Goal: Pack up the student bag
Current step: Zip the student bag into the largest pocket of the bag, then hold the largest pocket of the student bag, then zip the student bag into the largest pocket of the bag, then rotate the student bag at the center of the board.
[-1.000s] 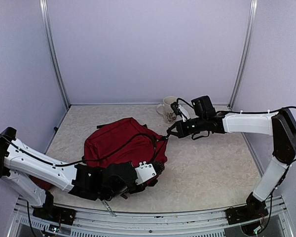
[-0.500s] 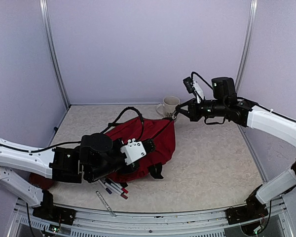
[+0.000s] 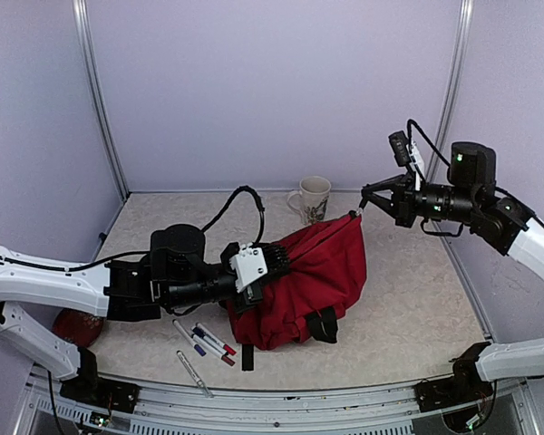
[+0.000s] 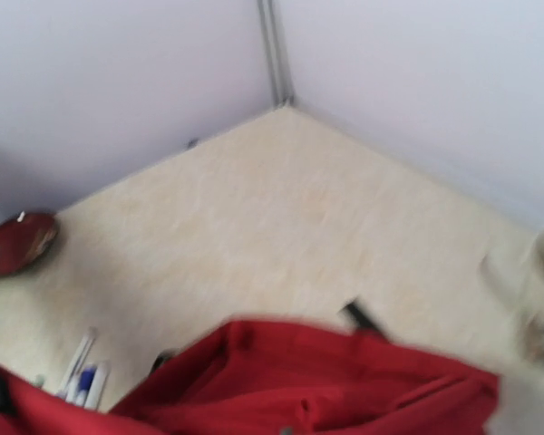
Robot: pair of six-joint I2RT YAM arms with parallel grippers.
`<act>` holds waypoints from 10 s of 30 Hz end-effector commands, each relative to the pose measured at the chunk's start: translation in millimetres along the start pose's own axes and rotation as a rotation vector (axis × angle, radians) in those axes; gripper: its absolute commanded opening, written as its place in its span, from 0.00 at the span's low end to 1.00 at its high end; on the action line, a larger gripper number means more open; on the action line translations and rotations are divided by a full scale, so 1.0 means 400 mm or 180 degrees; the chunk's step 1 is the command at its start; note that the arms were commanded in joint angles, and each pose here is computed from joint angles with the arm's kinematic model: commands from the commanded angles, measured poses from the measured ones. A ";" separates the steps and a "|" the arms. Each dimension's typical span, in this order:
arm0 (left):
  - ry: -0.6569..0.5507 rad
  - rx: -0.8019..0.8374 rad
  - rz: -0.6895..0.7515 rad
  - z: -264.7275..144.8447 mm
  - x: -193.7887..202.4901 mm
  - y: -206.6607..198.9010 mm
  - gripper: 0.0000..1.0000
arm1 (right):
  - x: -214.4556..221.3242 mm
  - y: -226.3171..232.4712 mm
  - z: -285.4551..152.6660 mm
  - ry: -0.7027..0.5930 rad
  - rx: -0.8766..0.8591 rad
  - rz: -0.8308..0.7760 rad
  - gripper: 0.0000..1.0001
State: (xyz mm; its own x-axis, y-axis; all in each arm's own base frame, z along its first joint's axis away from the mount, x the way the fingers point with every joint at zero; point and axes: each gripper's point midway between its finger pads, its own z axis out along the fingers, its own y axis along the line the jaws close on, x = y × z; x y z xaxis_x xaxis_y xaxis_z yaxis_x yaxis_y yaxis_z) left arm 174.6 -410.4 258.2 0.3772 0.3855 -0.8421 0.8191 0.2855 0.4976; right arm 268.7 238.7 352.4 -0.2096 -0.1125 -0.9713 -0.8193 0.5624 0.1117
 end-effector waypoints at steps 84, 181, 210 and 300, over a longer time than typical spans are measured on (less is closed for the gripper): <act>0.0353 0.0901 -0.0596 0.192 -0.046 -0.419 0.35 | 0.465 -0.312 0.027 0.0707 0.0624 0.1966 0.60; 0.0156 0.1317 -0.1656 0.192 -0.183 -0.311 0.98 | 0.327 -0.536 0.146 0.1721 0.1659 0.1277 0.62; 0.1725 0.0466 -0.3047 0.392 0.507 0.014 0.09 | 0.786 -0.451 -0.183 0.2693 0.2839 0.2068 0.23; 0.1415 -0.0798 -0.3255 0.106 0.450 0.152 0.25 | 0.442 -0.386 0.051 0.2387 0.2302 0.1049 0.42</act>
State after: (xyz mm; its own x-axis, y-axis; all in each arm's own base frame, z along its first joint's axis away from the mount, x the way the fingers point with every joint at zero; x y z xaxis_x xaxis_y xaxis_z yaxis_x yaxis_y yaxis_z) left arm 303.5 -371.0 112.9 -0.6755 0.1871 -0.7133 0.5562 0.7643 -0.3263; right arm 394.0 161.7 143.8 -0.8378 -0.1624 -0.5212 -0.1957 0.9806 0.0092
